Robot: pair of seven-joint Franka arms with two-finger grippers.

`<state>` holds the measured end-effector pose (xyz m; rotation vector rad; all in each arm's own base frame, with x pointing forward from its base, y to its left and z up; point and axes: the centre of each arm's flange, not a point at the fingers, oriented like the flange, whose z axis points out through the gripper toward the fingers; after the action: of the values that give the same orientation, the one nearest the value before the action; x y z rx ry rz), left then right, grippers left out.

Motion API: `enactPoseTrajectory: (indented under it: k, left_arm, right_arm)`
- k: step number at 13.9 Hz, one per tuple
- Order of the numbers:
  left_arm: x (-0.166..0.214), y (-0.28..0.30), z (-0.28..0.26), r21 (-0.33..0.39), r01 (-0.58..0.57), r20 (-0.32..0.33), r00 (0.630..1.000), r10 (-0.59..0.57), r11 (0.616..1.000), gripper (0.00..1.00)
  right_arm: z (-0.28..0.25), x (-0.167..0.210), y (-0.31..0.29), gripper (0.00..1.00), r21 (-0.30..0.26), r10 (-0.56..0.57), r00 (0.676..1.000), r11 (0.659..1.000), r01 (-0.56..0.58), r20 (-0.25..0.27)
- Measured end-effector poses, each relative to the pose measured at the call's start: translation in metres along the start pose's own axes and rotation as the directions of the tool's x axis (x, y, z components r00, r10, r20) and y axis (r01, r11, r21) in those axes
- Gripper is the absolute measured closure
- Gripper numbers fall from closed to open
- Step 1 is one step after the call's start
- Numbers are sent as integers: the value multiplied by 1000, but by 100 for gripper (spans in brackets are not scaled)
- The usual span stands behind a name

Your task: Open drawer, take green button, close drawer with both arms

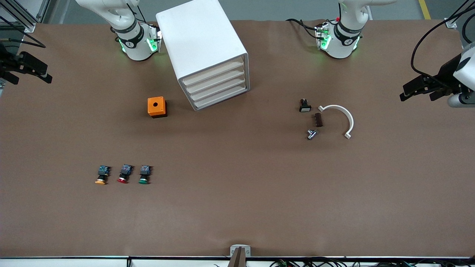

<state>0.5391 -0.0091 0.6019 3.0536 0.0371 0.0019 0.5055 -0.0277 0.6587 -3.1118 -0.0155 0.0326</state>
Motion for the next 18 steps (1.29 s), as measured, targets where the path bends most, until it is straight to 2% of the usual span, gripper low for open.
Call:
enactPoseTrajectory:
  k: [4,8,18]
  left_arm:
    - [20,5,-12,29,-16,-39,999,17,999,0]
    - [36,14,-10,60,-37,-46,998,40,998,0]
    - [37,15,-12,60,-39,-50,998,42,997,0]
  right_arm:
    - [-6,-5,-1,0,0,-3,1000,1000,3,-3]
    - [-6,-7,-2,0,1,-3,1000,1000,3,-1]
    - [-6,-7,-2,0,1,-3,1000,1000,3,3]
